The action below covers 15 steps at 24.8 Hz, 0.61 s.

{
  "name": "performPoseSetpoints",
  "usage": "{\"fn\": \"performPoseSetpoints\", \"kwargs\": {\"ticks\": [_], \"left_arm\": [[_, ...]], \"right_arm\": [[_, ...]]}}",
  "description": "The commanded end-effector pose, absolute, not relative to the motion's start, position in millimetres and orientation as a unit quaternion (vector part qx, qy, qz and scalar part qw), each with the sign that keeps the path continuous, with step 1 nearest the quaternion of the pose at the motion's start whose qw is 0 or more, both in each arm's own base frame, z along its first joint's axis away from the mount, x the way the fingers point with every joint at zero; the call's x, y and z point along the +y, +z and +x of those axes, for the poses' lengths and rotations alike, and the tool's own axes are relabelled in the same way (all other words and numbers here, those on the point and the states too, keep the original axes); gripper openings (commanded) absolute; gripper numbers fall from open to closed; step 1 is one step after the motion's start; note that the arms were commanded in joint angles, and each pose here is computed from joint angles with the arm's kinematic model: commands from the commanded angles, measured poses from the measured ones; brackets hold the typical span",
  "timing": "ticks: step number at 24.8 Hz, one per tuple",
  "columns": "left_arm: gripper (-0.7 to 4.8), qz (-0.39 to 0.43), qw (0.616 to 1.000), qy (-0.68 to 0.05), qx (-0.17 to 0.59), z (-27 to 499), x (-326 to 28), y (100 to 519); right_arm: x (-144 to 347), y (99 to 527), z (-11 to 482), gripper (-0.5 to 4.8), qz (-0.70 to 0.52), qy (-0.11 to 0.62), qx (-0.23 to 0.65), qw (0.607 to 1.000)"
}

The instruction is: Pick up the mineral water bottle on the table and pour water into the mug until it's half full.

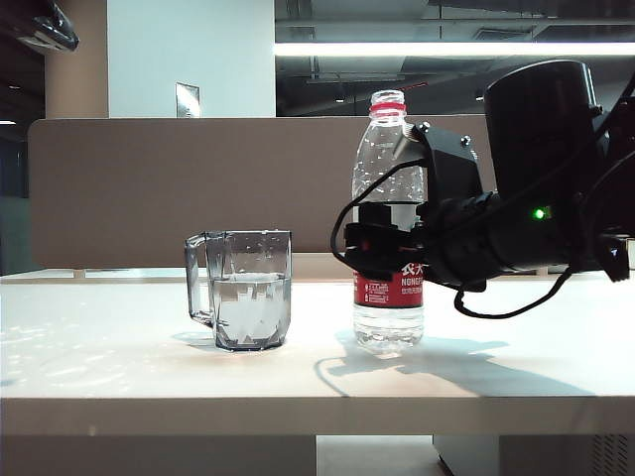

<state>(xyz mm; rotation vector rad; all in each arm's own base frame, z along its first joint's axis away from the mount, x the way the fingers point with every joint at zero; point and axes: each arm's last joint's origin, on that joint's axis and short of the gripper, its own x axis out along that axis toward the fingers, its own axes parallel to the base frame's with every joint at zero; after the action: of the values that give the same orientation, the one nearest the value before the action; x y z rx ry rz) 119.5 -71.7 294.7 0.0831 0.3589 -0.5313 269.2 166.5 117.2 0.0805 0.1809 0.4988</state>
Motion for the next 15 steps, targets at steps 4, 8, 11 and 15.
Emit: {"fn": "performPoseSetpoints", "kwargs": {"ticks": [4,8,11,15], "left_arm": [[-0.01,0.039,0.949,-0.263,0.169,119.4,-71.8,296.9],[-0.01,0.039,0.949,-0.263,0.169,119.4,-71.8,296.9],[-0.01,0.039,0.949,-0.263,0.169,119.4,-71.8,296.9],[-0.01,0.039,0.949,-0.263,0.169,119.4,-71.8,296.9]], "right_arm": [[164.1,116.2,264.1,4.55,0.035,0.249,0.088,0.964],[154.0,117.6,248.0,4.73,0.011,0.251,0.088,0.964],[143.2,125.6,230.9,4.73,0.013,0.251,0.083,0.964],[123.0,133.3,198.6,4.61,0.013,0.251,0.082,0.964]]}}
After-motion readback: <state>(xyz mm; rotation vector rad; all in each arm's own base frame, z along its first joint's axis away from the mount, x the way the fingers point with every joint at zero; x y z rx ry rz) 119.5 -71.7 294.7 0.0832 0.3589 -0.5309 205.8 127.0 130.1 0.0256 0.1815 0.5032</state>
